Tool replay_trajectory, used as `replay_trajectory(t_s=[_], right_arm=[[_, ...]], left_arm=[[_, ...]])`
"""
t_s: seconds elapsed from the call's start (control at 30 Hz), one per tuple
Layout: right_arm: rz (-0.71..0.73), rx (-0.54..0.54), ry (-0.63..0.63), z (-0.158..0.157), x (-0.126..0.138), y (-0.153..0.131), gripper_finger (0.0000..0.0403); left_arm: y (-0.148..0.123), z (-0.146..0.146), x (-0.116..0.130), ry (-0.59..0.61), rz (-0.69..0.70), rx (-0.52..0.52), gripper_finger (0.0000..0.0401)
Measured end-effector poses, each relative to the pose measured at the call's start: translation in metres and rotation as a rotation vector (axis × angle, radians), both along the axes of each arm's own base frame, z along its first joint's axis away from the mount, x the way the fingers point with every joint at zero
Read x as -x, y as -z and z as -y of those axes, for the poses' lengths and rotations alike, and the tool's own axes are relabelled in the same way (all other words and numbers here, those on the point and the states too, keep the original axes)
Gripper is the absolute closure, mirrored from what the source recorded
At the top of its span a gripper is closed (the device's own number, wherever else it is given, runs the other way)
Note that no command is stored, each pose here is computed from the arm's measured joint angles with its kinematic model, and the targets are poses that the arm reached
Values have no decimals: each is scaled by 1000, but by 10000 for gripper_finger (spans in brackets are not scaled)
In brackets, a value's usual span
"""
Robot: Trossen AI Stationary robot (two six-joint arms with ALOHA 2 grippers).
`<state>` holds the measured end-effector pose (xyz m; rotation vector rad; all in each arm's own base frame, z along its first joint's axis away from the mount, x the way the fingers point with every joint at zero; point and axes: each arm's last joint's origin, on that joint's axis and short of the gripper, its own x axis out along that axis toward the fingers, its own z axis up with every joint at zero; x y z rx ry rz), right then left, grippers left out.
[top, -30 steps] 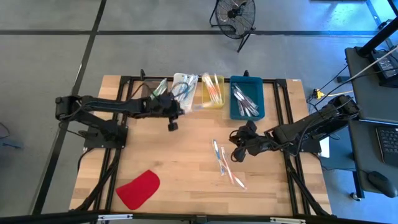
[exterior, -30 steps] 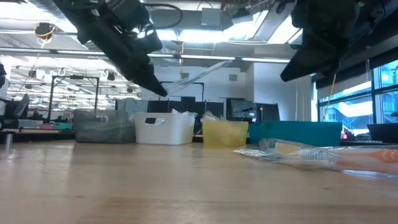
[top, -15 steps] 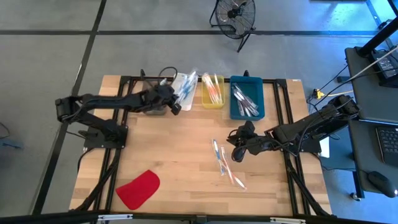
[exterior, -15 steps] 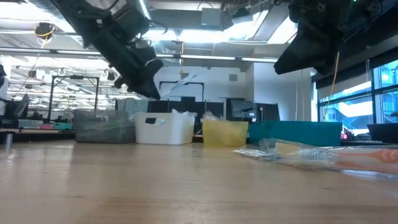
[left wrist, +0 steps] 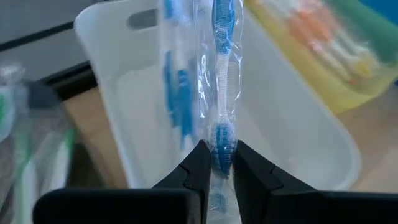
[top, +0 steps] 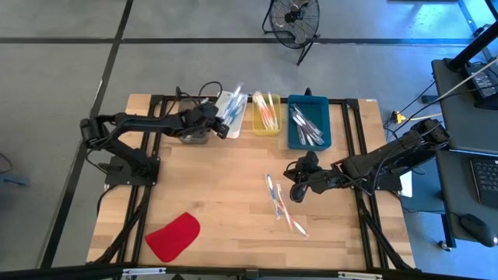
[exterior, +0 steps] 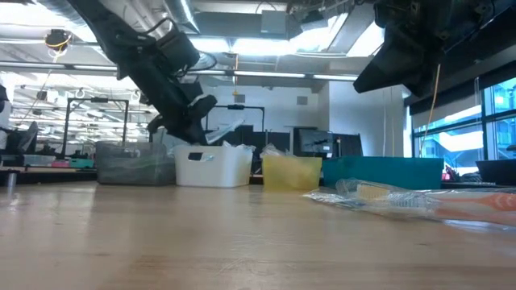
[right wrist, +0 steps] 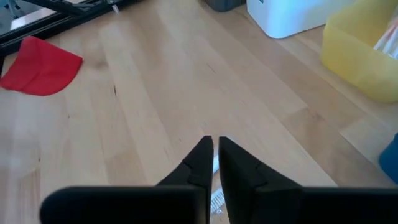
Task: Pick & Place Toothbrushes
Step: Put the blue toothbrush into the white bin
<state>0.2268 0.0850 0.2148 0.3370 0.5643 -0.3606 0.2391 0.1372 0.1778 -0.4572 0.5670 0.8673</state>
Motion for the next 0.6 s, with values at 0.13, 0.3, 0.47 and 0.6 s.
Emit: replay_trajectory(t_s=[0.13,0.3,0.47,0.6], right_arm=[[6,-2,0,0,0,0,382],[6,-2,0,0,0,0,389],[9,-3,0,0,-1,-1,394],[13,-5,0,0,-1,-1,394]], left_arm=[[8,-5,0,-14,-12,36,359],[19,-8,-5,6,-20,51,356],[23,-10,-9,20,-15,29,357],[24,-12,-8,15,-21,28,354]])
